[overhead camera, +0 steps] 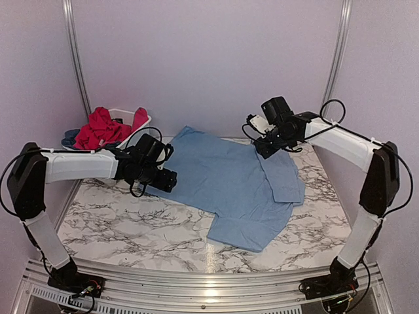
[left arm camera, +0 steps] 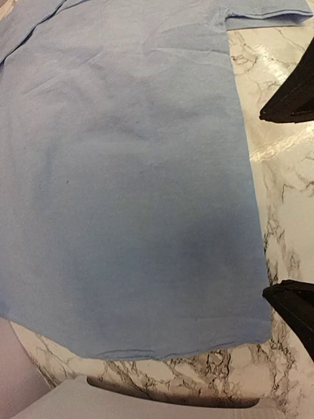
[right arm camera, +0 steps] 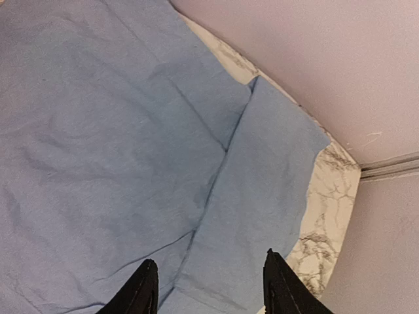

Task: Fold and stack the mixed laundry pile
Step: Adjust the flattened shirt at the center of the board.

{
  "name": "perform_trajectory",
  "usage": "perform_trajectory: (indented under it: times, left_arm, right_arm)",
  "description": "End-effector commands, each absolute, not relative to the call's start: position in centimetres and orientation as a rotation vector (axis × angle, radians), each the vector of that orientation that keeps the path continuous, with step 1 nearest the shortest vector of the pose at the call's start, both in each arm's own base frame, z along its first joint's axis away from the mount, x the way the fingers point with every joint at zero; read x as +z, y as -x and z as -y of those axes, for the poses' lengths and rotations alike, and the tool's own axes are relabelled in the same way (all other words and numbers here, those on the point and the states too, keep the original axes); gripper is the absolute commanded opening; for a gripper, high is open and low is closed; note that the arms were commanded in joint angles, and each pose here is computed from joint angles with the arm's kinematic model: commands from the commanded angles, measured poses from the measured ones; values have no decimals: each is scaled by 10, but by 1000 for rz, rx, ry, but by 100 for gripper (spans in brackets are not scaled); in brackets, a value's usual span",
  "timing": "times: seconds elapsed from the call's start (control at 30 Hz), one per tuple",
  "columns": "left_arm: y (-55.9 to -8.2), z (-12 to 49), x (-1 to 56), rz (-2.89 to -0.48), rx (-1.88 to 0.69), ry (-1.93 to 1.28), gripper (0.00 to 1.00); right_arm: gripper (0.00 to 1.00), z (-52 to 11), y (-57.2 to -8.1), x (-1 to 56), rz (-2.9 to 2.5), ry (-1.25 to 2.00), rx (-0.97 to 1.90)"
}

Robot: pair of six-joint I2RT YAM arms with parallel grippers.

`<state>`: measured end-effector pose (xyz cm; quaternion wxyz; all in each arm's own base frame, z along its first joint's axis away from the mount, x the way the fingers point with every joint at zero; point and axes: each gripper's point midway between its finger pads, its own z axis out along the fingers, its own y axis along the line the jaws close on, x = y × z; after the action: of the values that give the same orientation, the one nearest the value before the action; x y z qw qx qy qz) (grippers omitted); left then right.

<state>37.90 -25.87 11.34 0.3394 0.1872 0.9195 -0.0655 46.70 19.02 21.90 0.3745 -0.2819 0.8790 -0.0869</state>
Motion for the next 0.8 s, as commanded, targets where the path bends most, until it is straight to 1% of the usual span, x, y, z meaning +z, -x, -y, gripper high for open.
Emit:
perform_trajectory:
  times: [0.0, 0.07, 0.1, 0.17, 0.23, 0.43, 0.57, 0.77]
  left_arm:
    - [-307, 320, 111, -2250, -324, -962, 85]
    - [-269, 344, 106, -2146, -380, -1141, 83]
    - [-250, 355, 103, -2107, -454, -1211, 82]
    - [-226, 372, 103, -2024, -578, -1292, 79]
    - [-213, 384, 106, -1922, -626, -1355, 77]
    - [-200, 415, 87, -1757, -542, -1558, 76]
    - [-188, 436, 69, -1640, -514, -1685, 75]
    - [-177, 454, 42, -1572, -474, -1811, 71]
  right_arm:
    - [52, -261, -380, 238, -2172, 863, 185]
    - [53, -263, -360, 239, -2174, 871, 278]
    - [53, -261, -355, 244, -2161, 858, 299]
    - [54, -257, -344, 250, -2143, 849, 342]
    - [55, -253, -336, 253, -2141, 839, 389]
    - [56, -236, -324, 254, -2127, 778, 495]
    - [56, -226, -320, 257, -2123, 749, 503]
    - [56, -221, -307, 263, -2110, 729, 543]
